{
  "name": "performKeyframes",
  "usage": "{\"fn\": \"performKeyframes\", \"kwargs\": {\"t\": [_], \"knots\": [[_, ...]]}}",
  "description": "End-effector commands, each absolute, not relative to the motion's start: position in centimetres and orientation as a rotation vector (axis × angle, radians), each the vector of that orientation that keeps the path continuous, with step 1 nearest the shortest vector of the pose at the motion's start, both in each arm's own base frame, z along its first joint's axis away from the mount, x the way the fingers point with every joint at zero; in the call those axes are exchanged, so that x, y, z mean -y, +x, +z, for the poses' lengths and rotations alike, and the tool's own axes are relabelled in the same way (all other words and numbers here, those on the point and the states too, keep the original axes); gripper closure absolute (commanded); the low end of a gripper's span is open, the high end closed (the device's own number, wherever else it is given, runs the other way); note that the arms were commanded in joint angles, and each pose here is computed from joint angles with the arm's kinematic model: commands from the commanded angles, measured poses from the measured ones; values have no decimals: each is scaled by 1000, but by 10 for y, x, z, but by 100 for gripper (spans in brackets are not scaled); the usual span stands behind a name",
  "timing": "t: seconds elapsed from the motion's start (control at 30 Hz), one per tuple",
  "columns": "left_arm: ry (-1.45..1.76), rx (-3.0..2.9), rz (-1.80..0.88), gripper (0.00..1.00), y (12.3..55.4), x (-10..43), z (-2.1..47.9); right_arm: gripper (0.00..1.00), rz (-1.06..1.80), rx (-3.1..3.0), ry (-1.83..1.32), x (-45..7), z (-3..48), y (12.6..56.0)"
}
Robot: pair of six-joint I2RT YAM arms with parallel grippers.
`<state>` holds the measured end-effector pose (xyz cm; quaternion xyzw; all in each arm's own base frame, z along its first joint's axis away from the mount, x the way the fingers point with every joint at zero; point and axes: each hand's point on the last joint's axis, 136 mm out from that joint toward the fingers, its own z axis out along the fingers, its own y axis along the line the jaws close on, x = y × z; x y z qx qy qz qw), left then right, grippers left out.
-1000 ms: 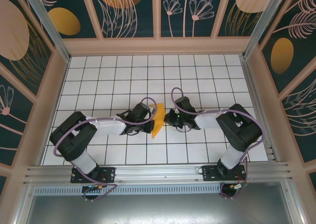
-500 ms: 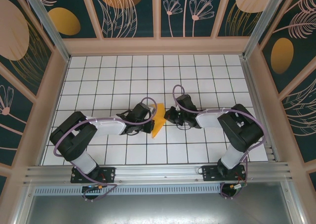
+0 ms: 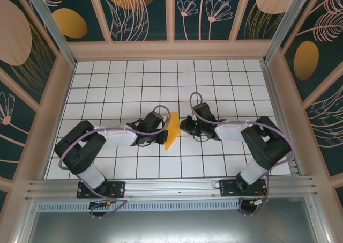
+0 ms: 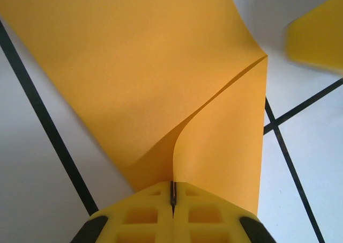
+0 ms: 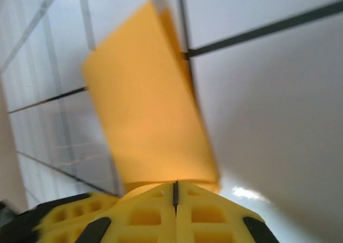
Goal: Fold a paper plane with a square sheet of paper (pick it up from the middle)
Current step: Third fold the triangle at the center of the table.
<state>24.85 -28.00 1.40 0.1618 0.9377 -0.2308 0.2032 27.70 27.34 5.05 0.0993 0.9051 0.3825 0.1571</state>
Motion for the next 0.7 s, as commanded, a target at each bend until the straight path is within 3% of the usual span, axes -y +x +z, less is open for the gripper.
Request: {"fn": "performKeyframes", "kwargs": {"t": [0.0,0.23,0.67], "knots": [[459,-2693,-588,95,240,271,-7,100,1195,-2525,270,-280,73,261],[467,-2688,-593,95,243,275,-6,100,1365,-2525,243,-313,66,211],[472,-2688,-599,96,242,276,-6,100,1440,-2603,200,-334,45,201]]}}
